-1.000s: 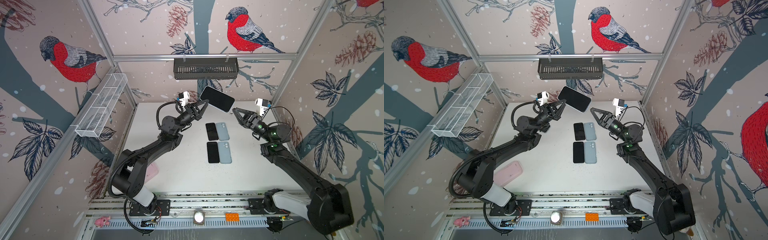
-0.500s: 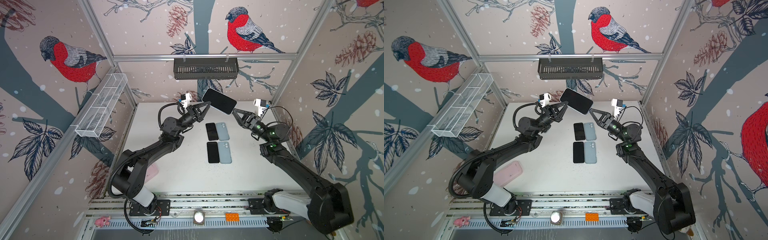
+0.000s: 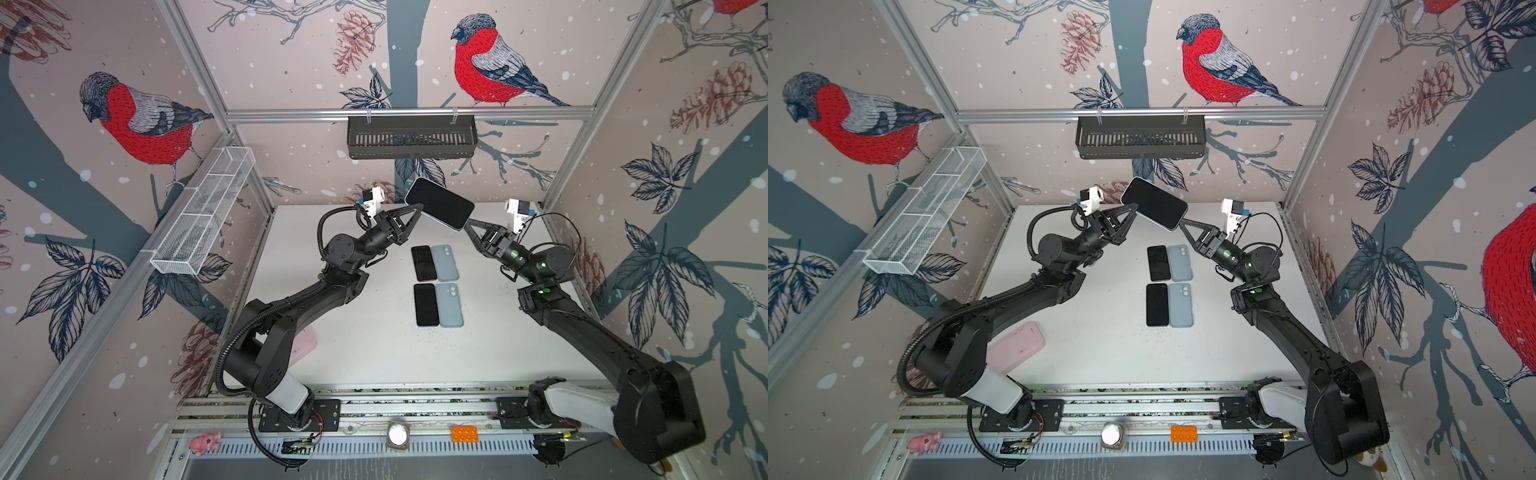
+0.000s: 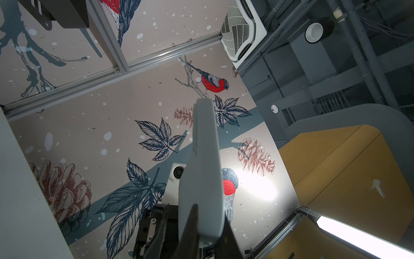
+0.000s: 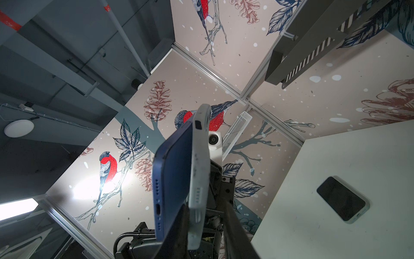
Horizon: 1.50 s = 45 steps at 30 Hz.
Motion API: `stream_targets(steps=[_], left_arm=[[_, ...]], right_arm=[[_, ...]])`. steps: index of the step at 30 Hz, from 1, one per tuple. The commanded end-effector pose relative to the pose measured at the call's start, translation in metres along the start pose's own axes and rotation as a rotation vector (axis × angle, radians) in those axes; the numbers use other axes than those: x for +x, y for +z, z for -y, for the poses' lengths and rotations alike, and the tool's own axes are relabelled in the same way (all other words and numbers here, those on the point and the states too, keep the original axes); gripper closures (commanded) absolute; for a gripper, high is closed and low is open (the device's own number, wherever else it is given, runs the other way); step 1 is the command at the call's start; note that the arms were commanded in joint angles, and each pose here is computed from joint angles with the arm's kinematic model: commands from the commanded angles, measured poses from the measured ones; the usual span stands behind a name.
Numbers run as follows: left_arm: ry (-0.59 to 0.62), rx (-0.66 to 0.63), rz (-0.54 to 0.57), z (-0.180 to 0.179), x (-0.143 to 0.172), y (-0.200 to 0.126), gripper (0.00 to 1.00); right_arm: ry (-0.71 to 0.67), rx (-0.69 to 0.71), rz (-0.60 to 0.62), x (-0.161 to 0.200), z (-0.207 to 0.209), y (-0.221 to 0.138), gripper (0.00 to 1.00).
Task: Take the phone out of the phone case
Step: Remove the phone case from the phone.
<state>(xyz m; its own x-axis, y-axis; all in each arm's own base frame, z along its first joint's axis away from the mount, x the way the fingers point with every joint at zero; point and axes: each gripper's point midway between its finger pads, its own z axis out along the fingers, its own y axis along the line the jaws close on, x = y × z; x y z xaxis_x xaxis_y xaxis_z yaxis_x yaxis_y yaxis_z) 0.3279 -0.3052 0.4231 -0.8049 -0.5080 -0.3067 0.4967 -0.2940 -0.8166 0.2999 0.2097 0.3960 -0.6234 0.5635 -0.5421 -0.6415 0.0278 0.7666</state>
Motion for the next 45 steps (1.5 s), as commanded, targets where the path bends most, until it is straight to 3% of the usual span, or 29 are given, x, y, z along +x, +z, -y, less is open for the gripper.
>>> stream_targets(steps=[1, 15, 18, 23, 24, 25, 29, 36, 40, 41, 45], left_arm=[[0.051, 0.052, -0.057, 0.020, 0.011, 0.000, 1.00], [0.037, -0.052, -0.101, -0.014, 0.017, -0.003, 1.00], [0.034, -0.103, -0.099, -0.029, 0.013, -0.007, 1.00], [0.051, -0.255, -0.094, -0.067, 0.009, -0.016, 1.00], [0.074, -0.265, -0.097, -0.066, 0.005, -0.012, 0.81], [0.082, -0.285, -0.103, -0.071, 0.005, -0.012, 0.69], [0.095, -0.334, -0.100, -0.084, 0.003, -0.014, 0.51], [0.202, -0.528, -0.034, -0.108, -0.017, -0.036, 0.31], [0.377, -0.676, 0.022, -0.103, -0.037, -0.054, 0.24], [0.415, -0.689, 0.028, -0.097, -0.039, -0.055, 0.18], [0.640, -0.703, -0.020, -0.063, -0.033, -0.041, 0.13]], right_arm=[[0.000, 0.019, 0.013, -0.006, 0.003, -0.002, 0.74], [0.042, 0.004, -0.052, 0.011, 0.002, -0.001, 0.87], [0.055, 0.021, -0.047, 0.013, 0.003, -0.005, 0.96], [0.081, 0.067, -0.043, 0.015, 0.013, -0.009, 0.98], [0.091, 0.080, -0.042, 0.016, 0.017, -0.009, 0.98], [0.104, 0.094, -0.037, 0.016, 0.022, -0.011, 0.99], [0.150, 0.120, -0.023, 0.018, 0.036, -0.014, 0.99], [0.207, 0.171, 0.010, 0.019, 0.057, -0.023, 1.00], [0.229, 0.206, 0.021, 0.022, 0.069, -0.027, 0.99], [0.234, 0.210, 0.023, 0.022, 0.070, -0.027, 0.99], [0.250, 0.228, 0.032, 0.024, 0.078, -0.030, 1.00]])
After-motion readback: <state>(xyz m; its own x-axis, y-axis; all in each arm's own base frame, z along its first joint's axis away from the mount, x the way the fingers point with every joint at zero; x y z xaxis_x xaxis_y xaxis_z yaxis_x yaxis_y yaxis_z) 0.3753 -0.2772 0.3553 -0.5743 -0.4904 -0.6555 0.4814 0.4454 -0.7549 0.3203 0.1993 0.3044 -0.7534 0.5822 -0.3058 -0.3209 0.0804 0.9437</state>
